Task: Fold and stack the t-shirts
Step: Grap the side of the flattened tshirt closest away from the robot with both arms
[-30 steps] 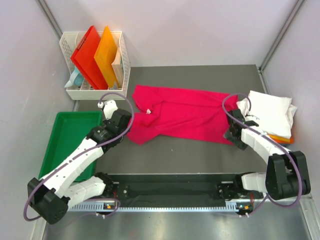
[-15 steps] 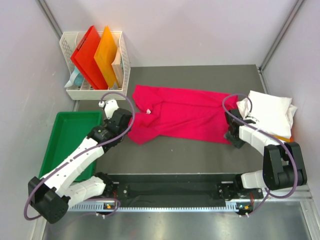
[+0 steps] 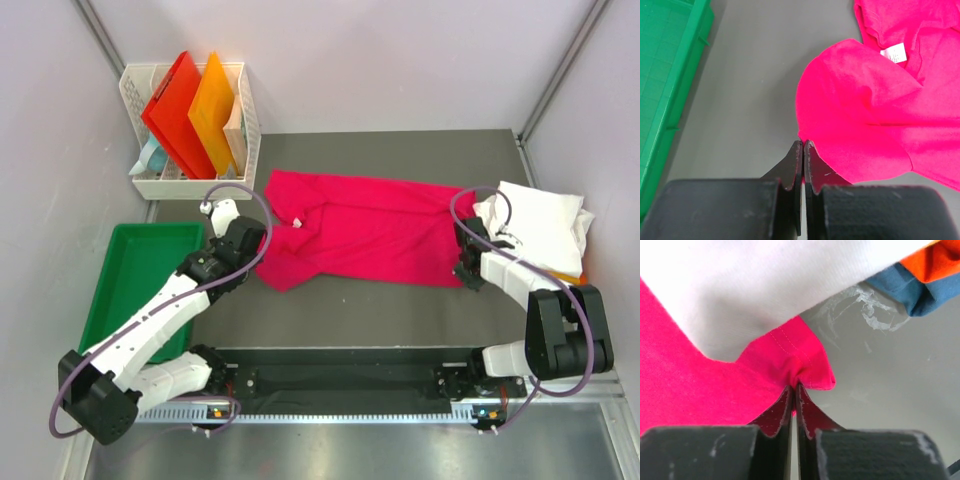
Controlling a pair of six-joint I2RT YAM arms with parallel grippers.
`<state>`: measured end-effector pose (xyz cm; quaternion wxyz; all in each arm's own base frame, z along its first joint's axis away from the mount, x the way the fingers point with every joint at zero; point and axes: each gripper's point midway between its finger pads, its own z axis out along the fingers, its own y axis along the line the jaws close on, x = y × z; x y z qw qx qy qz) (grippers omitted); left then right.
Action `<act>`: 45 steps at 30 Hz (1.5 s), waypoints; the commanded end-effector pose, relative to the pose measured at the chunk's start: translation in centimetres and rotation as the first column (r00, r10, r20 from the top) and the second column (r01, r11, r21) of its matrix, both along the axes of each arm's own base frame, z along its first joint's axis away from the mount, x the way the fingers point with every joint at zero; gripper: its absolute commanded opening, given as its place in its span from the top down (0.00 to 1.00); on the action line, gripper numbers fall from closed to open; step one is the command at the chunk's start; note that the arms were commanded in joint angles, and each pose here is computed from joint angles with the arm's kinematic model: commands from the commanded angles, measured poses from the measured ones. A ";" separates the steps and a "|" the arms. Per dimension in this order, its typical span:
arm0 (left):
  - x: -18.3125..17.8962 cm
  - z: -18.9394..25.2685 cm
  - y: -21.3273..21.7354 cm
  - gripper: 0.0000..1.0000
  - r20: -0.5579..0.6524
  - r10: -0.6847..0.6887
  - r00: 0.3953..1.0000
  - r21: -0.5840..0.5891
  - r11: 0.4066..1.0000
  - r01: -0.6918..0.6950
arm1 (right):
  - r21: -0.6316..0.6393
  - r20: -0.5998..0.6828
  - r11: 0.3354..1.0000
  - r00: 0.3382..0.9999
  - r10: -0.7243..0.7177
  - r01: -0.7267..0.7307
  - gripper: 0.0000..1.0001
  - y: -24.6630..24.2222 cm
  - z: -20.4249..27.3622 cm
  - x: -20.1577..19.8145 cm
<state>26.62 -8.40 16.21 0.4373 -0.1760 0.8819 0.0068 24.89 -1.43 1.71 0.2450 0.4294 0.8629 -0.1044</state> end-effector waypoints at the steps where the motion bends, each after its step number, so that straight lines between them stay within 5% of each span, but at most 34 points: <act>1: 0.8 1.4 -0.1 1.00 0.049 0.008 0.999 -0.008 1.000 -0.008 | -0.021 -0.093 1.000 0.996 0.003 -0.005 1.00 -0.9 -1.1 -2.2; 22: -6.8 1.4 2.2 1.00 -0.020 0.099 0.995 -0.089 0.991 -0.100 | -0.022 0.094 0.981 0.976 0.196 -0.195 1.00 1.6 5.4 -4.4; 37: -10.9 -0.2 -2.3 1.00 -0.203 -0.009 0.979 -0.154 0.988 -0.023 | 0.028 0.185 0.977 0.961 0.203 -0.212 1.00 4.0 7.3 -6.7; 45: -13.2 -0.9 -2.9 1.00 -0.240 -0.039 0.970 -0.086 0.996 0.019 | 0.011 0.187 0.982 0.965 0.182 -0.187 1.00 3.3 8.1 -7.6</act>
